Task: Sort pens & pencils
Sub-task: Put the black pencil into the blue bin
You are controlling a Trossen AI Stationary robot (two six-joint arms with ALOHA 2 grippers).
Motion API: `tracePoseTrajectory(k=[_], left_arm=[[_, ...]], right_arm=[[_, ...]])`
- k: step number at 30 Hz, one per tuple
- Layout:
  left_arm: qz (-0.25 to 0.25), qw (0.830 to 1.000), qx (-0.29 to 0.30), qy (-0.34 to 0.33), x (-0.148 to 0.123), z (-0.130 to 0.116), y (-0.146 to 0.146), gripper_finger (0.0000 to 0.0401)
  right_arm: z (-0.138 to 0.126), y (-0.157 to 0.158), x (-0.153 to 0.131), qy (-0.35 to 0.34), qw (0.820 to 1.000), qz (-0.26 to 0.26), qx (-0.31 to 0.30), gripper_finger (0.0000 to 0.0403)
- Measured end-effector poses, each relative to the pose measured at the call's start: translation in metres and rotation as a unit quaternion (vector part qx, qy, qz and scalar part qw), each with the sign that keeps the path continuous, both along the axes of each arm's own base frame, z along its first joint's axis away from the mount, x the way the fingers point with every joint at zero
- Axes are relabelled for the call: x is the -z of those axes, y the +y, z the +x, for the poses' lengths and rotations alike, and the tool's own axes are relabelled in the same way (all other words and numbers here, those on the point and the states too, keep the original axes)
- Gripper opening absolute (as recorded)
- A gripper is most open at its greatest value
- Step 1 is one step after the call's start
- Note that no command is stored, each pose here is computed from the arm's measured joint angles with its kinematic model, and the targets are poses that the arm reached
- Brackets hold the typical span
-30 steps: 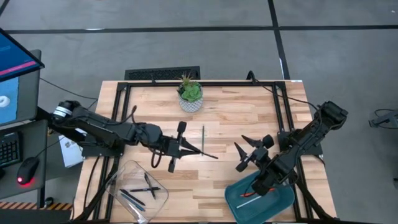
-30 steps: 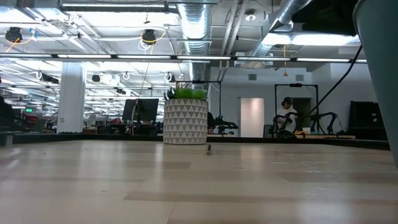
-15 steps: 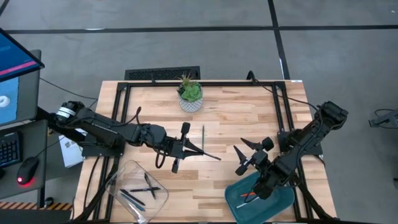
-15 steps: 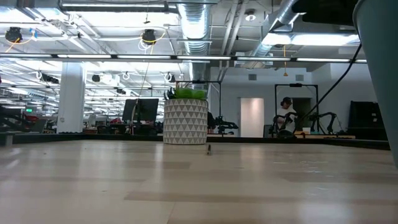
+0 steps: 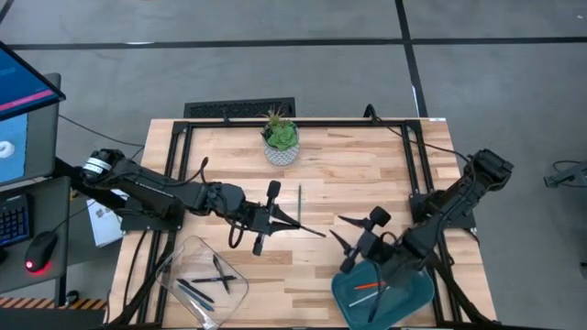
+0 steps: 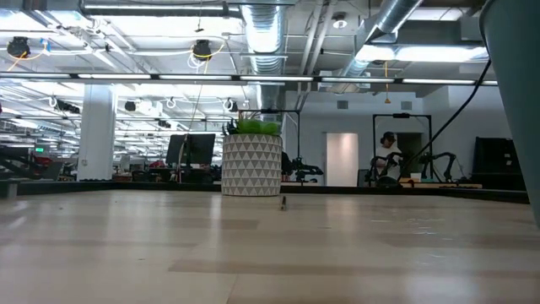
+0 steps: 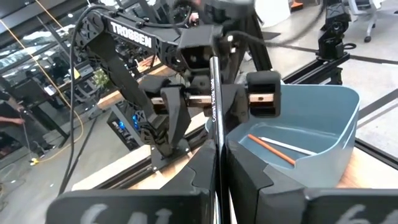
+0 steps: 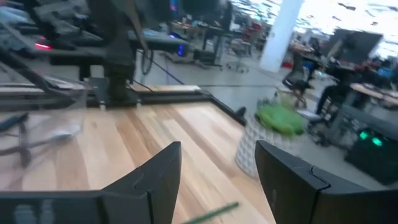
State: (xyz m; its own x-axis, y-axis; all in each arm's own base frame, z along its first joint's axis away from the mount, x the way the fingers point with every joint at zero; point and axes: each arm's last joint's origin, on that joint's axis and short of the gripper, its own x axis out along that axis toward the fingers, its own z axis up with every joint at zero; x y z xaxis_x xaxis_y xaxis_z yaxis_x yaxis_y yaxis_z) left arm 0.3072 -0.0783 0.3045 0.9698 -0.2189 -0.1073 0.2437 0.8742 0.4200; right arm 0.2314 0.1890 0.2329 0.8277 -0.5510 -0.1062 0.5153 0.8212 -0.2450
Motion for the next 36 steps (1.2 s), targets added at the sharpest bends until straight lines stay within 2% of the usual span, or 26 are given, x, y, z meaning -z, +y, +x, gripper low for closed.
tracePoseTrajectory(k=[5,8,11,15,20,26,36], left_arm=[[0.004,1.000,0.004,-0.002,0.000,0.000,0.000,0.0013],[0.007,1.000,0.005,-0.003,0.000,0.000,0.000,0.0013],[0.006,1.000,0.005,-0.002,0.000,0.000,0.000,0.0013],[0.006,1.000,0.005,-0.002,0.000,0.000,0.000,0.0013],[0.004,1.000,0.005,-0.002,0.000,0.000,0.000,0.0013],[0.001,1.000,0.005,-0.013,-0.002,0.000,0.000,0.0013],[0.000,0.999,-0.005,-0.039,-0.003,0.007,0.005,0.0013]], right_arm=[[0.014,-0.007,-0.013,-0.024,0.999,0.002,-0.032,0.0228],[0.019,-0.017,-0.011,-0.058,0.995,0.022,-0.083,0.0228],[0.019,-0.028,-0.007,-0.105,0.984,0.024,-0.145,0.0228],[0.012,-0.040,-0.001,-0.147,0.976,0.017,-0.162,0.0228],[0.010,-0.043,0.004,-0.156,0.964,0.009,-0.213,0.0228],[0.011,-0.042,0.002,-0.159,0.959,-0.002,-0.234,0.0228],[0.015,-0.052,-0.003,-0.171,0.960,-0.034,-0.218,0.0228]])
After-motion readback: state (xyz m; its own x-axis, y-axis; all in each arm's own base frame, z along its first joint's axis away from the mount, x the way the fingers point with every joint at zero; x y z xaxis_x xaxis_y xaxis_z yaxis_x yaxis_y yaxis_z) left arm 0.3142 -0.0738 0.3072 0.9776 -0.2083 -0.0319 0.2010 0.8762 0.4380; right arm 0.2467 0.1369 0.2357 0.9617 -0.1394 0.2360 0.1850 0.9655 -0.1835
